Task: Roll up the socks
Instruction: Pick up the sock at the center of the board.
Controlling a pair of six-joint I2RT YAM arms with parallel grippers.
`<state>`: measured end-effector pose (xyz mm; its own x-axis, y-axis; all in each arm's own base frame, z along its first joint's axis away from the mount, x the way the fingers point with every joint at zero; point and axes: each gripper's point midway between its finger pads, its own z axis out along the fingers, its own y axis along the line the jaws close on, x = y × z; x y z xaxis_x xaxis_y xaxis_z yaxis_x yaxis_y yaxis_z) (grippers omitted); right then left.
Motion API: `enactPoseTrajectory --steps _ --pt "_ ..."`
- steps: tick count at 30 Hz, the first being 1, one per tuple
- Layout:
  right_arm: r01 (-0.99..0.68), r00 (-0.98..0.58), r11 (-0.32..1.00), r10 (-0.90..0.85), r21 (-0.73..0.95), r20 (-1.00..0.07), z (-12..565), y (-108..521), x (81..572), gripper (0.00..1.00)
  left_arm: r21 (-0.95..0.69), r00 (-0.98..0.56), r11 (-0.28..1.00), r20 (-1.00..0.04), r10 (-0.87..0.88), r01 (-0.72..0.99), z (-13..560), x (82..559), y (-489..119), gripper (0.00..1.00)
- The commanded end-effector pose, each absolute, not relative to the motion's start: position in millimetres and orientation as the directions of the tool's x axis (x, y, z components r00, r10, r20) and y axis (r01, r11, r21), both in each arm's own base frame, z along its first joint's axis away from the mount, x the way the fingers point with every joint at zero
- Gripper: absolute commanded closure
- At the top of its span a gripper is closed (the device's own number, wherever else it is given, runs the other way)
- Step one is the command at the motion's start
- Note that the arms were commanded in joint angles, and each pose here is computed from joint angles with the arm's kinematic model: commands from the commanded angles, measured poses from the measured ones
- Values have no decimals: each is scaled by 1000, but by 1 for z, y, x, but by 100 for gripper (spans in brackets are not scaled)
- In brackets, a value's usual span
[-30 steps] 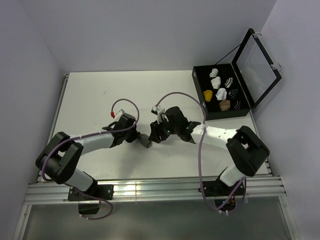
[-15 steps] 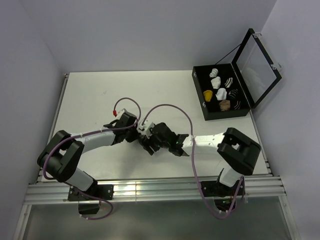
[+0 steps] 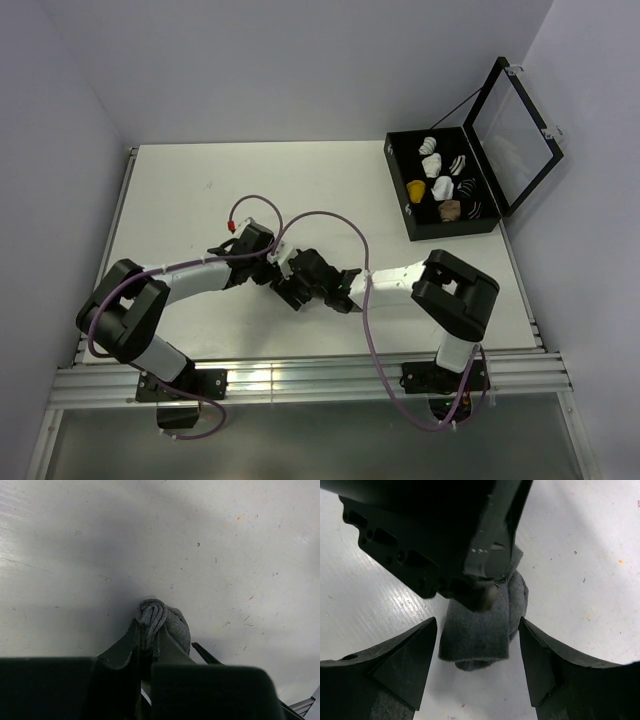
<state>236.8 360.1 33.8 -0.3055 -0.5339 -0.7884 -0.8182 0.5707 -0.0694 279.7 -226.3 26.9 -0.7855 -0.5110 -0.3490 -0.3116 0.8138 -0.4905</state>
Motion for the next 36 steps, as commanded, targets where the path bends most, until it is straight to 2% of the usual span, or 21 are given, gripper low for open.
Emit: enactPoseTrajectory --steps 1,8,11,13,14,15,18,21,25,26,28,29,30,32,36 --pt "-819 -247 563 -520 -110 -818 45 380 244 27 -472 -806 829 -340 -486 -301 22 278 -228 100" --pt "-813 -281 570 -568 -123 -774 22 378 241 32 -478 -807 824 -329 -490 -305 22 277 -230 100" --pt "-801 -299 586 -570 -122 -765 16 373 241 42 -487 -803 817 -327 -498 -309 23 277 -230 100" --pt "-795 -308 594 -570 -122 -761 14 372 241 55 -494 -801 813 -326 -503 -309 24 277 -231 100" --pt "-794 -313 595 -579 -127 -752 9 370 241 63 -497 -800 810 -324 -505 -311 25 277 -231 100" --pt "-791 -316 597 -583 -132 -748 8 369 241 79 -497 -800 810 -323 -506 -312 24 277 -231 100" --pt "-784 -327 606 -589 -136 -739 4 367 242 100 -503 -797 804 -319 -513 -316 25 277 -232 98" --pt "-777 -336 616 -579 -129 -743 7 363 242 100 -507 -788 802 -331 -519 -315 32 279 -229 91" --pt "-760 -367 641 -563 -111 -741 10 354 245 100 -519 -757 790 -356 -547 -327 49 289 -211 75" --pt "-753 -376 649 -561 -109 -738 11 349 249 100 -525 -739 789 -383 -554 -319 61 292 -204 63" --pt "-735 -406 674 -523 -73 -749 18 346 251 100 -529 -696 777 -413 -588 -342 76 304 -184 49" --pt "-720 -426 692 -503 -56 -752 20 342 255 100 -531 -664 774 -444 -602 -346 92 312 -170 38" --pt "-714 -429 699 -478 -37 -767 30 341 257 100 -532 -649 772 -458 -608 -347 100 315 -163 33" --pt "-696 -450 718 -446 -10 -773 35 333 263 100 -530 -612 772 -495 -617 -350 119 321 -142 28" --pt "-639 -487 768 -372 33 -790 54 316 276 100 -537 -545 767 -548 -634 -352 155 331 -111 26"
